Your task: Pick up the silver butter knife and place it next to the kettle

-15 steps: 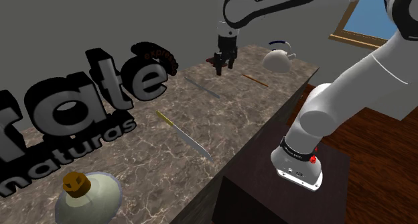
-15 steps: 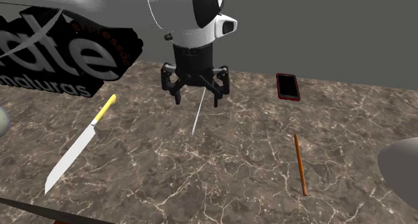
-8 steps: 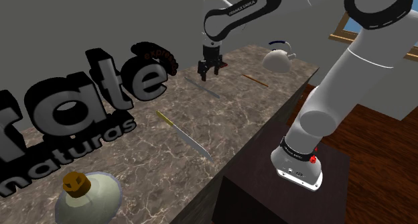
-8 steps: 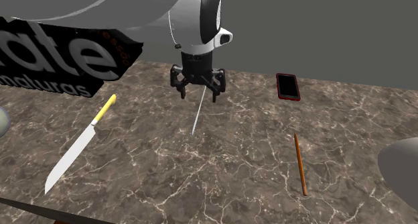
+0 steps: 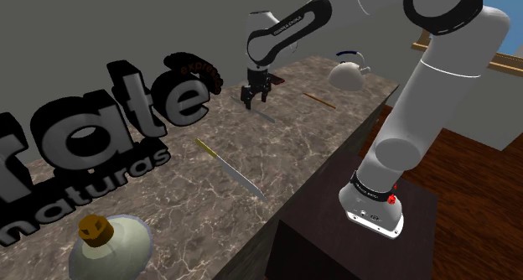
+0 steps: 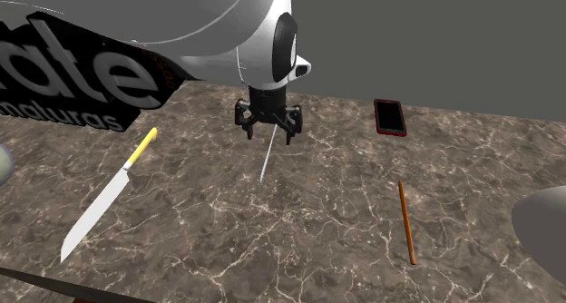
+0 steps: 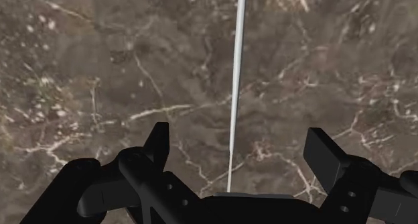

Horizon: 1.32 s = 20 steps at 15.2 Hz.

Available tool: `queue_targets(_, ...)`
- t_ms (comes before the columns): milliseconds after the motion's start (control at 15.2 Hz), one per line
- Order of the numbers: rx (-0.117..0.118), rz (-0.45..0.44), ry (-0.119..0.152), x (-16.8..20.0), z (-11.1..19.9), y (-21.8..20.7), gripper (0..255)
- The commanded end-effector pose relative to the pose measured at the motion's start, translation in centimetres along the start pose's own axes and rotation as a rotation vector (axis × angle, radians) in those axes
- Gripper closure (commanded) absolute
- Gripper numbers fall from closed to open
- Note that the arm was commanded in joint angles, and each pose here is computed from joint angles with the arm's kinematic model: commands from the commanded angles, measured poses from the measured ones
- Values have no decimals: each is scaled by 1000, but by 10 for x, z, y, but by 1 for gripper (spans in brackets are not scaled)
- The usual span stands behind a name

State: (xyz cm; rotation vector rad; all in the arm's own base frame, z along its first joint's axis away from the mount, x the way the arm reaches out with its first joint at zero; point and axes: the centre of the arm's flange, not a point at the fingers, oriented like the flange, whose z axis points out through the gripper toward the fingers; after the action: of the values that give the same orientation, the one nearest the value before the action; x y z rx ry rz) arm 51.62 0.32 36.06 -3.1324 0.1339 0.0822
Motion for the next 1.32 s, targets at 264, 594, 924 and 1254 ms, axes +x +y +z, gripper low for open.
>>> queue_targets(264, 0, 0, 1, 1, 13, 0, 0)
queue_targets(594, 0, 0, 1, 1, 12, 0, 255)
queue_targets(924, 0, 0, 1, 1, 12, 0, 255)
queue_targets(1254, 0, 0, 1, 1, 7, 0, 255)
